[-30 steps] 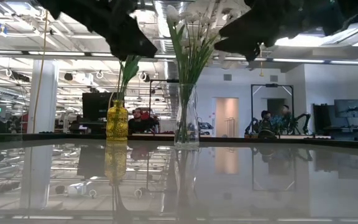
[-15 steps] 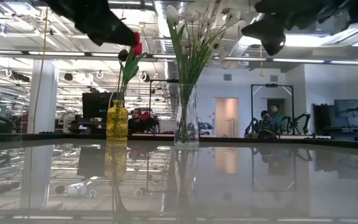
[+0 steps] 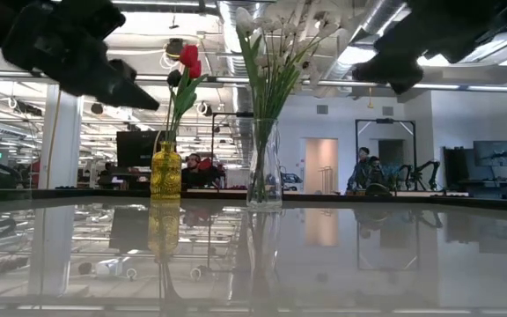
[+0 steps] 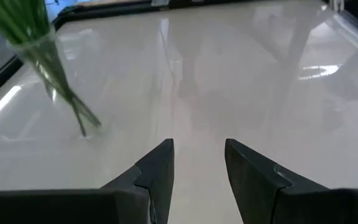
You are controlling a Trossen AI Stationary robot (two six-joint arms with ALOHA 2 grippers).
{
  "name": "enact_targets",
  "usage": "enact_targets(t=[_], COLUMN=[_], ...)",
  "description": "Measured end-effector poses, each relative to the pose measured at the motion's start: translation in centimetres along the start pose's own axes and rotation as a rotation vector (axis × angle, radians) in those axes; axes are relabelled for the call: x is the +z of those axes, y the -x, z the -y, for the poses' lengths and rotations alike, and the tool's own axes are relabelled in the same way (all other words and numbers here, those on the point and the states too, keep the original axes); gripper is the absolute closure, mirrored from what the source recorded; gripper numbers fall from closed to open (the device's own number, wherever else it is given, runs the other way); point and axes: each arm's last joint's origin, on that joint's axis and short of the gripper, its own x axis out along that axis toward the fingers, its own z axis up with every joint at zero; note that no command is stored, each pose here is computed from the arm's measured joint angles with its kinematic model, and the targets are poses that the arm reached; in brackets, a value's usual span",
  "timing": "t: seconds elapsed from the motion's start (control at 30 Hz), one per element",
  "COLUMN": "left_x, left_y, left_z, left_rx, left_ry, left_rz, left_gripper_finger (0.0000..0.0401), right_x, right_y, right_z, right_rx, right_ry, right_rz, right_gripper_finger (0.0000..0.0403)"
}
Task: Sort flowers into vase by color
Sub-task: Return to Home Position
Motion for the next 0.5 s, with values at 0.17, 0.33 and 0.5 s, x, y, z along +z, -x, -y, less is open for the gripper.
enact_targets(t=[0.17, 0.33, 0.5], left_x=[-2.3, -4.2, -4.4], left_y=[0.9, 2.2, 3.7], left_z=[-0.8, -1.8, -2.5], left_rx=[0.008, 0.026, 0.026], left_ry=[0.004, 0.045, 0.097], left_rz=[0.055, 0.125, 0.193], left_gripper_finger=[0.0268, 0.0268, 0.0268], right_x=[-0.5, -0.3, 1.3], right_y=[-2.1, -3.0, -1.5], right_z=[1.2, 3.8, 5.9], right_rx=[-0.014, -0.020, -0.047], right_ry=[-0.018, -0.065, -0.050], right_rz=[-0.008, -0.038, 0.014], right_gripper_finger=[0.0159, 0.0171, 0.0193])
